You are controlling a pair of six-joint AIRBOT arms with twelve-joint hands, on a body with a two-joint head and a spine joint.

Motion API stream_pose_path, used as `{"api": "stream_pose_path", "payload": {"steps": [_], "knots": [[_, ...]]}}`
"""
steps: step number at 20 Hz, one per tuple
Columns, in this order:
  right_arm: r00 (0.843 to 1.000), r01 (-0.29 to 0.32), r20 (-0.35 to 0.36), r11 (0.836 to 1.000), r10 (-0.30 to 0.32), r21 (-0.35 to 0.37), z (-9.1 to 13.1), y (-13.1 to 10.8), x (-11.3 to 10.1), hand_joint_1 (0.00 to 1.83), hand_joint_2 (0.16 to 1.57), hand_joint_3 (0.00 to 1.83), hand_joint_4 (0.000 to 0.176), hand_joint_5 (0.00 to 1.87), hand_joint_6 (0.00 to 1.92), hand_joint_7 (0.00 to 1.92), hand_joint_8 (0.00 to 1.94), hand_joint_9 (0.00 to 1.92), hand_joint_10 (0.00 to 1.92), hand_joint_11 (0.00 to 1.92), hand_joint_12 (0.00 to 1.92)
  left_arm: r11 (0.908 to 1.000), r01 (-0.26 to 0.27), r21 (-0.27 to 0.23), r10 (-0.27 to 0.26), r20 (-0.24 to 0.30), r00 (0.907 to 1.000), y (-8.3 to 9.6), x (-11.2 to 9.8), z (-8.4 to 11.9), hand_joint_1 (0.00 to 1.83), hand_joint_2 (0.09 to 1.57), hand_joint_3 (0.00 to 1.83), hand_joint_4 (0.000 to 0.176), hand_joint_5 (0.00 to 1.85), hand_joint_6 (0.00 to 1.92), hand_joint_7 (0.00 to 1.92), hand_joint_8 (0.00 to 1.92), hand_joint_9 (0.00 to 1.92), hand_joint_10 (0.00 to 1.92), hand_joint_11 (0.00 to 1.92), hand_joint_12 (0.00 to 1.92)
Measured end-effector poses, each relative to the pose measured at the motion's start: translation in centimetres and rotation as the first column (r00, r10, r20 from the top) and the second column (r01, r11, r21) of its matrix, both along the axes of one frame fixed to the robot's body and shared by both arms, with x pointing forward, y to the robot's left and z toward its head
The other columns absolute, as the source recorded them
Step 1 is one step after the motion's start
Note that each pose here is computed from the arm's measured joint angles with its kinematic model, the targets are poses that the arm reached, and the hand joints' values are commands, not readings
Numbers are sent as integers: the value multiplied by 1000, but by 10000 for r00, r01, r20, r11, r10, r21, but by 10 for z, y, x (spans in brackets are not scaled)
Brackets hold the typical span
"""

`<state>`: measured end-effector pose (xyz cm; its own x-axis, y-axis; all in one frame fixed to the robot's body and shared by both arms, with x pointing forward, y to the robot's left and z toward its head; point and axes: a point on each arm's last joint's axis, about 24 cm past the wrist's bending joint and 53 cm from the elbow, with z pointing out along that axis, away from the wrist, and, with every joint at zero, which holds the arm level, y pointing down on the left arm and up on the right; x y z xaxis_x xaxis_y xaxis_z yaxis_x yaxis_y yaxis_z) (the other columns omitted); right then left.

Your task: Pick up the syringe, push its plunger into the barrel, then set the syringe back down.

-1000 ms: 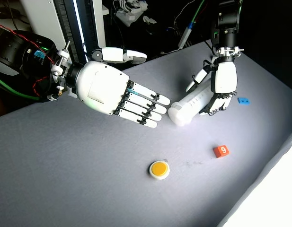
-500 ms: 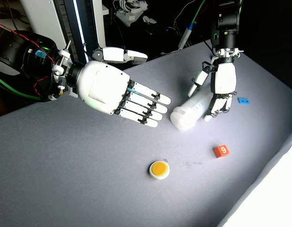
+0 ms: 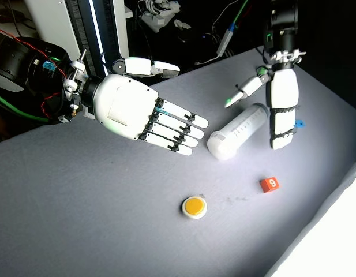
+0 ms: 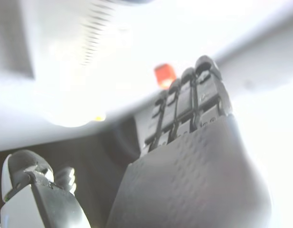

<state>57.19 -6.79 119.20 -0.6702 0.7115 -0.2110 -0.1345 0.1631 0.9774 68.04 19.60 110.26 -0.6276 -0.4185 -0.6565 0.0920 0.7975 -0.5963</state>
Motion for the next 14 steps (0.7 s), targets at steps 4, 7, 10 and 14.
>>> {"api": "stream_pose_path", "payload": {"steps": [4, 7, 10, 14], "knots": [[10000, -3, -10, 10000, 3, -2, 0, 0, 0, 0, 1133, 2, 0, 0, 0, 0, 0, 0, 0, 0, 0, 9708, 2388, 211, -2383, 1946, 9515, -24, -15, 49, 185, 812, 0, 0, 3, 0, 23, 11, 27, 16, 9, 215], [10000, -1, 4, 10000, 1, 7, 0, 0, 0, 0, 1144, 2, 0, 103, 10, 109, 4, 77, 14, 47, 42, 9267, 3738, 378, -3698, 2669, 8899, -35, -37, 69, 36, 1006, 5, 0, 584, 86, 696, 97, 628, 117, 134, 992], [10000, 57, 69, 10000, -57, 67, 2, -1, 1, 0, 986, 0, 8, 1248, 1578, 1259, 1601, 1093, 1747, 786, 1841, 8546, 5121, 862, -5095, 3302, 7946, -40, -66, 87, 229, 1053, 0, 0, 1314, 1782, 1349, 1889, 1317, 1893, 1162, 1914], [9999, -29, 165, 10000, 29, 23, 3, 1, 0, 0, 956, 6, 175, 1397, 1920, 1421, 1940, 1486, 1921, 1694, 1921, 7614, 6381, 1142, -6227, 4025, 6710, -48, -104, 112, 90, 1044, 5, 174, 1446, 1921, 1548, 1921, 1570, 1921, 1569, 1921]]}}
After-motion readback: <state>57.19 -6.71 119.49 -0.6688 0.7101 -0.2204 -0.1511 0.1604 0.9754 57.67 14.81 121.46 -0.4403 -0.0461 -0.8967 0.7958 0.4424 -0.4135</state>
